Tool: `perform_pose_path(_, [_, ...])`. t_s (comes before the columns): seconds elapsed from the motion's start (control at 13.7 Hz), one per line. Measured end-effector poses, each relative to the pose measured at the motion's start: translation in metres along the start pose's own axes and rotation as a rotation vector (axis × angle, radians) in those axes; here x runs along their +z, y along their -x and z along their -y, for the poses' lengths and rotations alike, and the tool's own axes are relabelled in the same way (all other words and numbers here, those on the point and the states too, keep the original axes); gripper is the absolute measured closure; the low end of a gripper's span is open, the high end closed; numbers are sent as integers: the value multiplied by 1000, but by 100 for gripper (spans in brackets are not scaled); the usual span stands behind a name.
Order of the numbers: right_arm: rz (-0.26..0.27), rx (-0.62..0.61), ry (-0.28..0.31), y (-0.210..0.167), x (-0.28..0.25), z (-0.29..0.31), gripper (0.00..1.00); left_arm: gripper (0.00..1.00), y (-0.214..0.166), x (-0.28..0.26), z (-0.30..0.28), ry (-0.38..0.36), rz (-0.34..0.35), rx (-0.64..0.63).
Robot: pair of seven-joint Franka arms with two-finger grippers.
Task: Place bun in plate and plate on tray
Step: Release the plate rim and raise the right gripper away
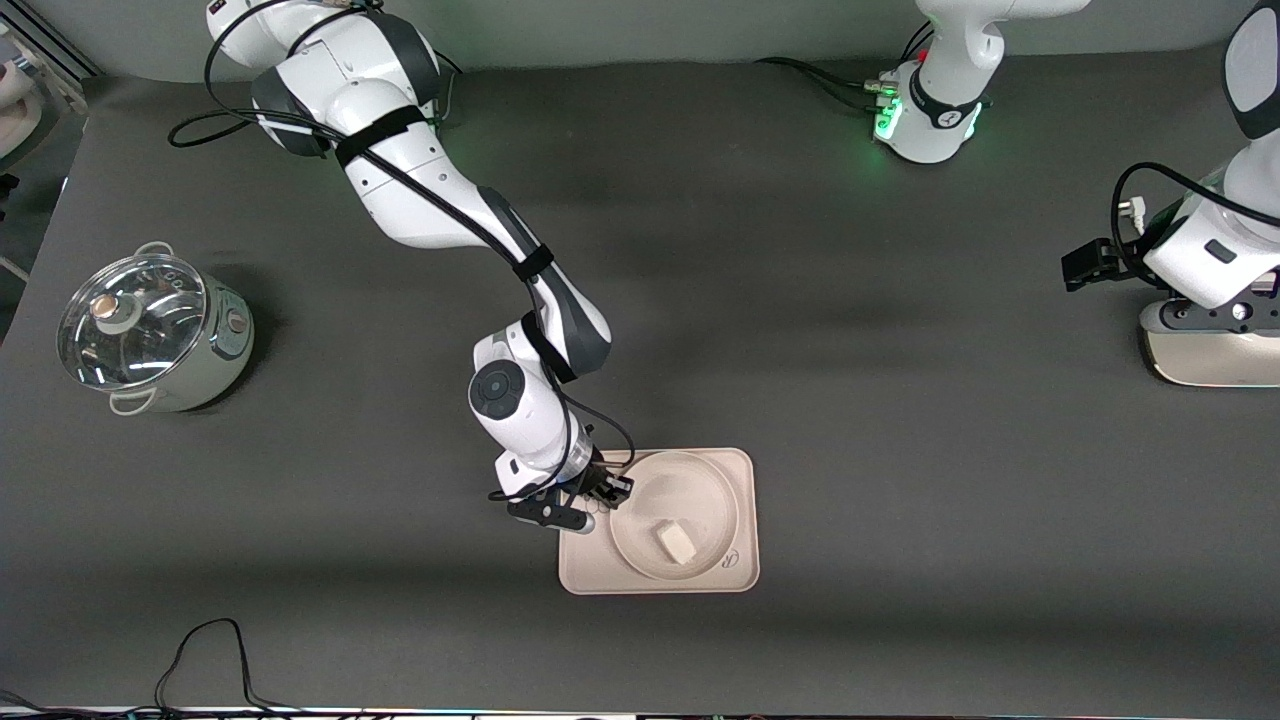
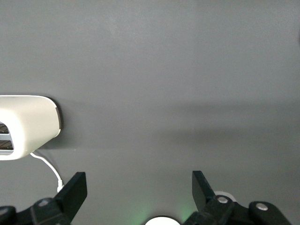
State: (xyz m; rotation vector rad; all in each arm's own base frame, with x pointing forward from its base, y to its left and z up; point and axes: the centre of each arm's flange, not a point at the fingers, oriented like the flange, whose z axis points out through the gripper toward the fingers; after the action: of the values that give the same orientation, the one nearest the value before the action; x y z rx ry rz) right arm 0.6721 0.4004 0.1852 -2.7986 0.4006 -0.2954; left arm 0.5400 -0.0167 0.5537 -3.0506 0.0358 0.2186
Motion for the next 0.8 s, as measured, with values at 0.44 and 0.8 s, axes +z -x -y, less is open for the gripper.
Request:
perform_pose_path(0.44, [10,-3,-5,-5,-15,10,15,0,-3,-10,3,-4,-26,-5])
perform_pose_path(0.8, [152,9,67,-30,-128,22,0,0,-5,-12,6,-4,-36,-10])
